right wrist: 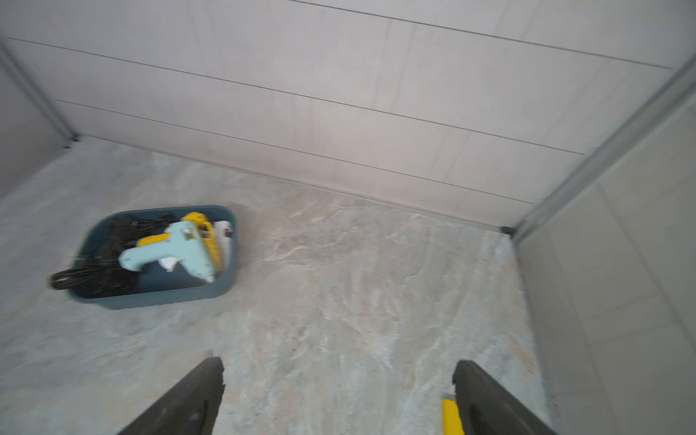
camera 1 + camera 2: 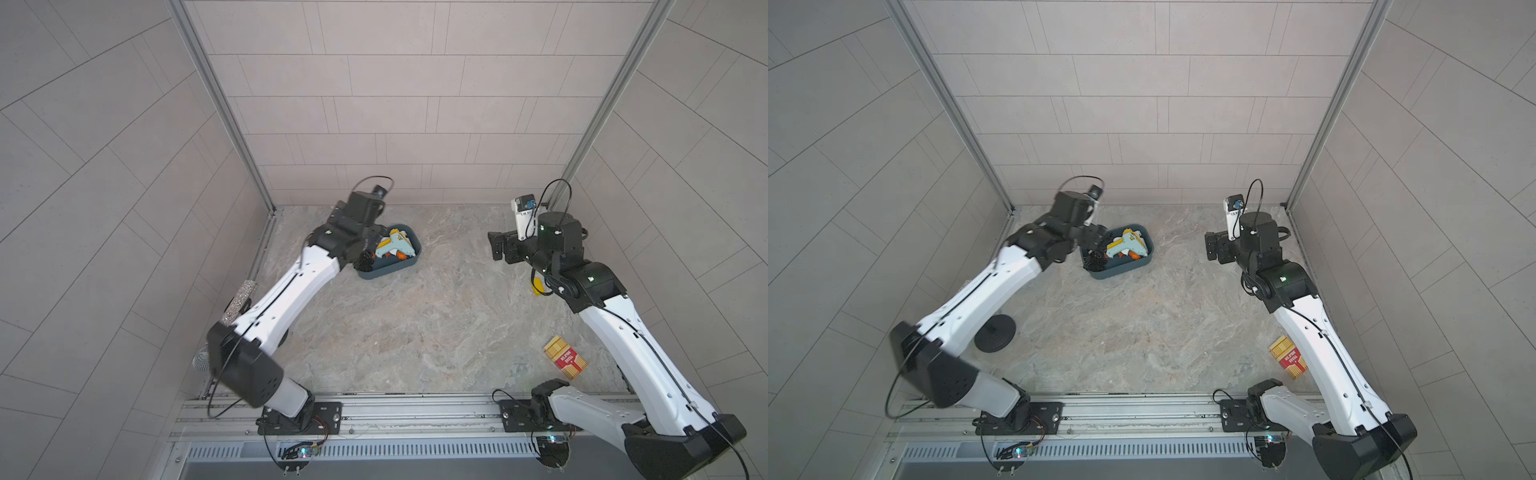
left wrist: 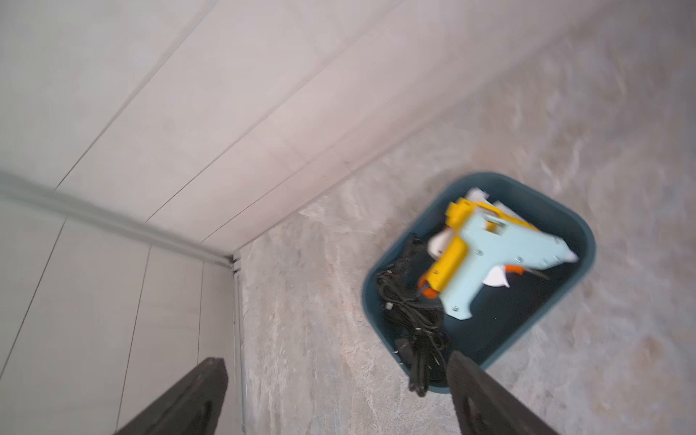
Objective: Put the hot melt glue gun into the storage box
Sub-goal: Place the hot melt adhesive gun in the storage box, then reset both arms
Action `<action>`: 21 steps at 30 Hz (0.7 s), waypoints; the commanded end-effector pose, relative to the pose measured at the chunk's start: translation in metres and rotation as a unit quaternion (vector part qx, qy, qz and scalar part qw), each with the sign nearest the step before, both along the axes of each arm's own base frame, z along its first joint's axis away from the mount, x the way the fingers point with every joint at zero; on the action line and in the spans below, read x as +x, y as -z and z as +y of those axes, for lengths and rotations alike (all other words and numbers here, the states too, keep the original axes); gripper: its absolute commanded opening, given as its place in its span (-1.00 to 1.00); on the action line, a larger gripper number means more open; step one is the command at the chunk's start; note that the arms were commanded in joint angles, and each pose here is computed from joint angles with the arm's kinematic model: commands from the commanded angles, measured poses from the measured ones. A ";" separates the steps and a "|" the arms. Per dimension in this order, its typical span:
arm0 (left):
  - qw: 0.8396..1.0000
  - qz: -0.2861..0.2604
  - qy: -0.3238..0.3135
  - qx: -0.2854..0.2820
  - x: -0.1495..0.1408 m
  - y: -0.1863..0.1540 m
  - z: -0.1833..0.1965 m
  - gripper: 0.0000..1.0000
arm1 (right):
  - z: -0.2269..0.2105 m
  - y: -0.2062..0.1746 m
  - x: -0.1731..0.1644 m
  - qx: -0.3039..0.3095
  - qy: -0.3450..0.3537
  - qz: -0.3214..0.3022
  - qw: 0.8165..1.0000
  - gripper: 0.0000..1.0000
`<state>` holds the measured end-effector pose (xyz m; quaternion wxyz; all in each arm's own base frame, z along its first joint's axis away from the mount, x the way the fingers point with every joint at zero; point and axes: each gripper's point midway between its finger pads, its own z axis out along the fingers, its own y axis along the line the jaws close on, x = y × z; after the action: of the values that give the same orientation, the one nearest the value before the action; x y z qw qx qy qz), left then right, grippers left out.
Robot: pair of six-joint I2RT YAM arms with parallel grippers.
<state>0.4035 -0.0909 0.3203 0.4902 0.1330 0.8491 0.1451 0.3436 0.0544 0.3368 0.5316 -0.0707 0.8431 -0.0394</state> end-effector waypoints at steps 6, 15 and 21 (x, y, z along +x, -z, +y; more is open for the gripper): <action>0.981 -0.048 -0.176 -0.065 -0.023 0.094 0.097 1.00 | -0.076 0.101 0.004 -0.112 0.152 0.008 0.982 0.98; 0.974 -0.115 -0.177 -0.075 -0.038 0.149 0.106 1.00 | -0.087 0.193 0.014 -0.001 0.182 -0.041 0.982 0.98; 0.965 -0.116 -0.214 -0.093 -0.050 0.185 0.127 1.00 | -0.105 0.221 0.016 0.030 0.214 -0.043 0.976 0.98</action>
<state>0.3496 0.0260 0.1248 0.5118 -0.0692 0.8345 0.1919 0.3450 -0.0472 0.0943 0.4883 0.0895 0.8543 -0.1540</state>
